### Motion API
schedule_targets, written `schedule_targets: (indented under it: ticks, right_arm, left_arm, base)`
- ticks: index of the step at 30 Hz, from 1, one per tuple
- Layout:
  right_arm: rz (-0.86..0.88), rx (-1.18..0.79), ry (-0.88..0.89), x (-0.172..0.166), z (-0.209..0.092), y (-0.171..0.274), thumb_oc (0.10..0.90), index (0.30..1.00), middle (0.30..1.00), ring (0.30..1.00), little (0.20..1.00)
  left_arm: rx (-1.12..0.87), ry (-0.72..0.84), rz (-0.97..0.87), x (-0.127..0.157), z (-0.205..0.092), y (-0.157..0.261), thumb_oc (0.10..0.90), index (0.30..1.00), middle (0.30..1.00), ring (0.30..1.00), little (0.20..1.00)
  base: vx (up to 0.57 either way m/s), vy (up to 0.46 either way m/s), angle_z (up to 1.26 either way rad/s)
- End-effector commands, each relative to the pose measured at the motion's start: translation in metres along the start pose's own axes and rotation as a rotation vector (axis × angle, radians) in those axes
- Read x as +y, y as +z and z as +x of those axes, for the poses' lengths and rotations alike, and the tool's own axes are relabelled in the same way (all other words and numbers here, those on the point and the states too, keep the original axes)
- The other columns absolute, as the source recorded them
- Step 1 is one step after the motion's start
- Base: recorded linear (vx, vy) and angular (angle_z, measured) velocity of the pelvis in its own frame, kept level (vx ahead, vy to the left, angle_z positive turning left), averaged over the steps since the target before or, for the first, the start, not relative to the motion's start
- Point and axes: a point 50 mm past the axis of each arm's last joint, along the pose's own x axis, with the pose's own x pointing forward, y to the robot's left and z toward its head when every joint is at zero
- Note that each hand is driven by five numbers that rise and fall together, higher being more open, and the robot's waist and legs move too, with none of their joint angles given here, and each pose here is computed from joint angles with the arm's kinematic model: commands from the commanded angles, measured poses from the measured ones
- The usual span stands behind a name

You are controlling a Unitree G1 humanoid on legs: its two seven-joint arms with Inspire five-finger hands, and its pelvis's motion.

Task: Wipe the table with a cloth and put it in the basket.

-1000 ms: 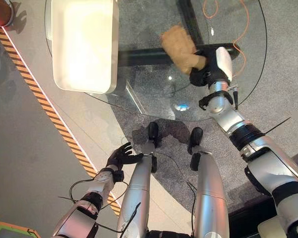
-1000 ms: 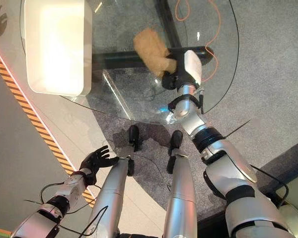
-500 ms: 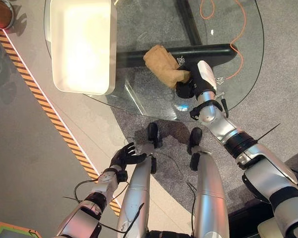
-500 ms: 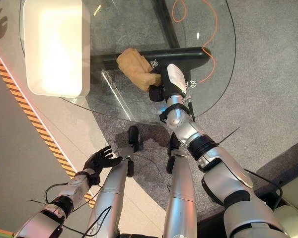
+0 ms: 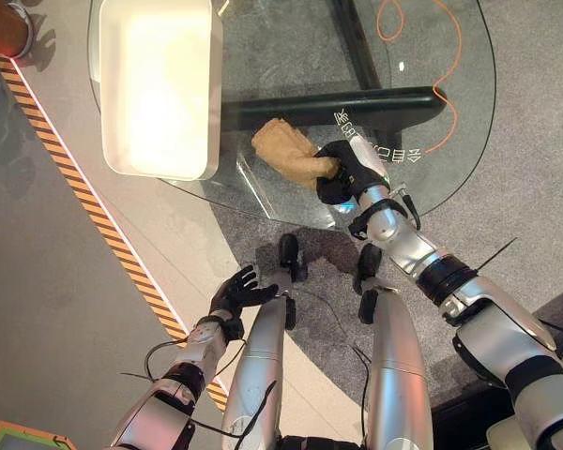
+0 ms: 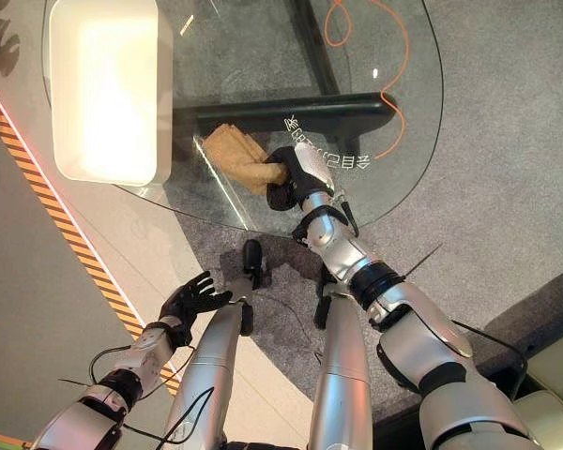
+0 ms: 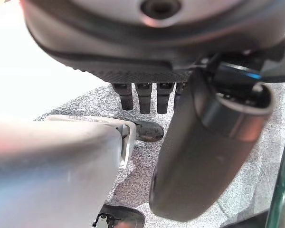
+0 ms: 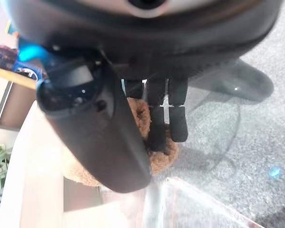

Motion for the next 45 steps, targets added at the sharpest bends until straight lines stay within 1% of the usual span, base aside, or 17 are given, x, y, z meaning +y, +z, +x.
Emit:
schedule_targets:
  ticks: [1,4,8,10,16,18,21,23,25,29,32,35,38,42,45]
  right_arm:
    - [0.026,-0.147,0.174,0.042,-0.006,0.036,0.1,0.3,0.3,0.3,0.2]
    - [0.037,-0.149,0.138,0.038,-0.006,0.037,0.1,0.3,0.3,0.3,0.2]
    - [0.1,-0.139,0.019,0.022,-0.001,0.037,0.1,0.3,0.3,0.3,0.2]
    - [0.125,-0.134,-0.02,0.016,0.001,0.037,0.1,0.3,0.3,0.3,0.2]
    - [0.219,-0.137,-0.166,-0.011,0.006,0.037,0.1,0.3,0.3,0.3,0.2]
    - [0.256,-0.158,-0.213,-0.018,0.005,0.041,0.1,0.3,0.3,0.3,0.2]
    - [0.29,-0.199,-0.25,-0.025,0.003,0.049,0.1,0.3,0.3,0.3,0.2]
    - [0.304,-0.227,-0.265,-0.029,0.0,0.055,0.1,0.3,0.3,0.3,0.2]
    - [0.322,-0.26,-0.266,-0.03,-0.005,0.061,0.1,0.3,0.3,0.3,0.2]
    - [0.361,-0.334,-0.273,-0.031,-0.017,0.071,0.1,0.3,0.3,0.3,0.2]
    - [0.394,-0.383,-0.286,-0.031,-0.026,0.077,0.1,0.3,0.3,0.3,0.2]
    - [0.409,-0.417,-0.295,-0.032,-0.031,0.08,0.1,0.3,0.3,0.3,0.2]
    - [0.435,-0.465,-0.309,-0.035,-0.039,0.086,0.1,0.3,0.3,0.3,0.2]
    - [0.462,-0.526,-0.325,-0.041,-0.051,0.092,0.1,0.3,0.3,0.3,0.2]
    - [0.466,-0.575,-0.345,-0.046,-0.059,0.097,0.1,0.3,0.3,0.3,0.2]
  left_arm:
    - [0.005,0.052,-0.052,0.007,-0.003,-0.008,0.8,0.9,0.9,0.9,0.9]
    - [-0.022,0.07,-0.068,0.008,-0.002,-0.003,0.8,0.9,0.9,0.9,0.9]
    - [-0.146,0.167,-0.216,0.017,-0.002,0.017,0.8,0.9,0.9,0.9,0.9]
    - [-0.18,0.191,-0.254,0.02,-0.002,0.023,0.8,0.9,0.9,0.9,0.9]
    - [-0.346,0.342,-0.446,0.039,-0.008,0.052,0.8,0.9,0.9,0.9,0.9]
    - [-0.404,0.409,-0.554,0.05,-0.012,0.062,0.8,0.9,0.9,0.9,0.9]
    - [-0.464,0.515,-0.662,0.068,-0.019,0.068,0.8,0.9,0.9,0.9,0.9]
    - [-0.512,0.577,-0.701,0.078,-0.025,0.073,0.8,0.9,0.9,0.9,0.9]
    - [-0.587,0.64,-0.711,0.088,-0.032,0.083,0.8,0.9,0.9,0.9,0.9]
    - [-0.75,0.713,-0.753,0.1,-0.047,0.112,0.8,0.9,0.9,0.9,0.9]
    - [-0.869,0.713,-0.769,0.098,-0.057,0.134,0.8,0.9,0.9,0.9,0.9]
    - [-0.946,0.698,-0.765,0.094,-0.063,0.146,0.8,0.9,0.9,0.9,0.9]
    - [-1.072,0.649,-0.718,0.082,-0.075,0.163,0.8,0.9,0.9,0.9,0.9]
    - [-1.232,0.488,-0.637,0.048,-0.093,0.186,0.8,0.9,0.9,0.9,0.9]
    - [-1.312,0.296,-0.567,0.022,-0.107,0.205,0.8,0.9,0.9,0.9,0.9]
  base:
    - [0.0,0.0,0.0]
    - [0.0,0.0,0.0]
    - [0.0,0.0,0.0]
    - [0.0,0.0,0.0]
    - [0.0,0.0,0.0]
    - [0.0,0.0,0.0]
    - [0.0,0.0,0.0]
    - [0.0,0.0,0.0]
    - [0.0,0.0,0.0]
    - [0.0,-0.016,0.0]
    - [0.0,-0.044,0.01]
    - [0.0,-0.038,0.0]
    - [-0.01,-0.05,-0.01]
    - [-0.01,-0.056,-0.02]
    - [-0.01,-0.039,0.0]
